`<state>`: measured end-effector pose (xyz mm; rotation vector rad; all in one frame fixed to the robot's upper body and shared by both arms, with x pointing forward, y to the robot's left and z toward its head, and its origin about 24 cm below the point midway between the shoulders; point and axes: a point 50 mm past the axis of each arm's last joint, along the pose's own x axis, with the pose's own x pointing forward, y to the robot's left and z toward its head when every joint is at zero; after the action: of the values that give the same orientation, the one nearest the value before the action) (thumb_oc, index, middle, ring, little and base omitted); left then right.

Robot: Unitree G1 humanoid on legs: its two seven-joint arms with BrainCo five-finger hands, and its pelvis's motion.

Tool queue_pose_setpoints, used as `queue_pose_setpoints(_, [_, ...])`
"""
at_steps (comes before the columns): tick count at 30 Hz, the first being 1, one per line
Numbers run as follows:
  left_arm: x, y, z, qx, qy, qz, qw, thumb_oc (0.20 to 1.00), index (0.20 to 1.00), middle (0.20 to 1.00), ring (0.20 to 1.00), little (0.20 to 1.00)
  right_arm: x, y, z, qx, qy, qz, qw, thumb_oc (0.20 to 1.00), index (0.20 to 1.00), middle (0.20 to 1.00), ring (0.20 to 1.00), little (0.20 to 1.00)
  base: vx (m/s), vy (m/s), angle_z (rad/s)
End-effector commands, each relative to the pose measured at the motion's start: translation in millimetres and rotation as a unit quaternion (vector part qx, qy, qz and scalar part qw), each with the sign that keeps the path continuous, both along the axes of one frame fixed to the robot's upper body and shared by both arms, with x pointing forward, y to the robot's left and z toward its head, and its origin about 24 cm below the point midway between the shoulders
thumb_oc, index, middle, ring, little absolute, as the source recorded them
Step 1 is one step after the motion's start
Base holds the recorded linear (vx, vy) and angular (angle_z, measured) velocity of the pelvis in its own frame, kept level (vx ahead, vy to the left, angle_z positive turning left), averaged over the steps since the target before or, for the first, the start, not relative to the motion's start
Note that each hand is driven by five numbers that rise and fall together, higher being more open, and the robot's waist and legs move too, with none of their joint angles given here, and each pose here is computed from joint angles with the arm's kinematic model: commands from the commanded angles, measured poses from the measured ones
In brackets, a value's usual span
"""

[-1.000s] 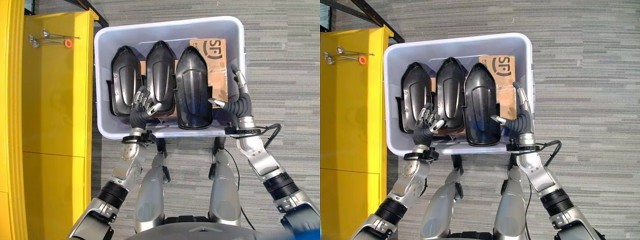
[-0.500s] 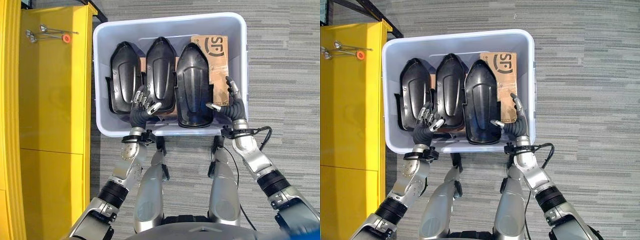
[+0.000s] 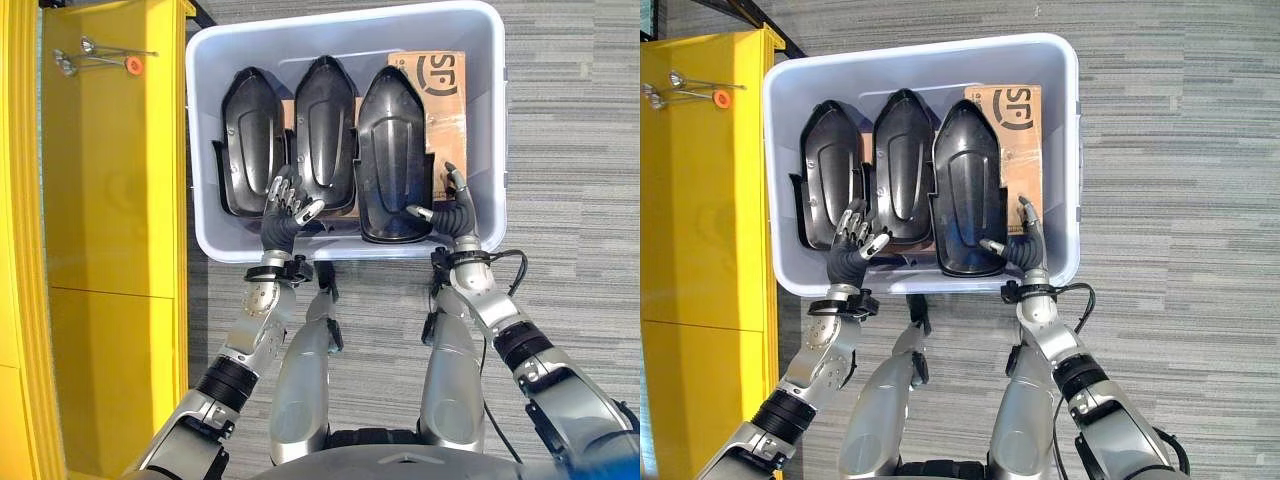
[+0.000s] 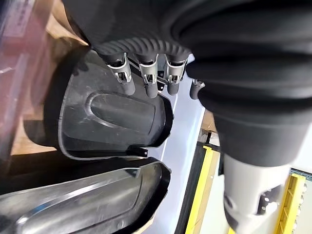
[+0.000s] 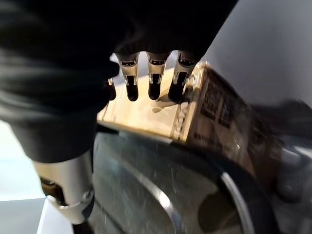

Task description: Move parts from the plastic box to the shelf.

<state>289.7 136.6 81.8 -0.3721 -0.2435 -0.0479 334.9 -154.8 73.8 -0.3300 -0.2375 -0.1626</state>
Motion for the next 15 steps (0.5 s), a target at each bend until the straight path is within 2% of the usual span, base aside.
queue_pose_setpoints(1, [-7, 1, 22, -0.005, -0.066, -0.014, 0.998, 1.0, 1.0, 1.0, 1.0, 1.0, 4, 2, -12, 0.022, 0.034, -0.014, 0.999, 1.0, 1.0, 1.0, 1.0, 1.0, 0.0, 0.046, 0.0])
queue_pose_setpoints(3, [-7, 0, 21, -0.001, -0.064, -0.017, 0.998, 1.0, 1.0, 1.0, 1.0, 1.0, 6, -8, -19, 0.011, 0.054, -0.047, 0.997, 1.0, 1.0, 1.0, 1.0, 1.0, 0.0, 0.043, -0.02])
queue_pose_setpoints(7, [-7, -3, 22, -0.001, -0.065, -0.024, 0.998, 1.0, 1.0, 1.0, 1.0, 1.0, 9, -8, -22, -0.011, 0.064, -0.053, 0.997, 1.0, 1.0, 1.0, 1.0, 1.0, 0.0, 0.006, 0.01])
queue_pose_setpoints(9, [-7, -7, 25, 0.0, -0.07, -0.033, 0.997, 1.0, 1.0, 1.0, 1.0, 1.0, 14, -1, -26, -0.085, 0.075, -0.057, 0.992, 1.0, 1.0, 1.0, 1.0, 1.0, 0.01, 0.025, 0.04])
queue_pose_setpoints(12, [-8, -9, 26, 0.002, -0.072, -0.036, 0.997, 1.0, 1.0, 1.0, 1.0, 1.0, 15, 2, -30, -0.132, 0.085, -0.053, 0.986, 1.0, 1.0, 1.0, 1.0, 1.0, 0.01, 0.02, 0.09])
queue_pose_setpoints(15, [-8, -12, 23, 0.007, -0.067, -0.042, 0.997, 1.0, 1.0, 1.0, 1.0, 1.0, 10, 0, -50, -0.216, 0.121, -0.055, 0.967, 1.0, 1.0, 1.0, 1.0, 1.0, 0.04, 0.08, 0.17])
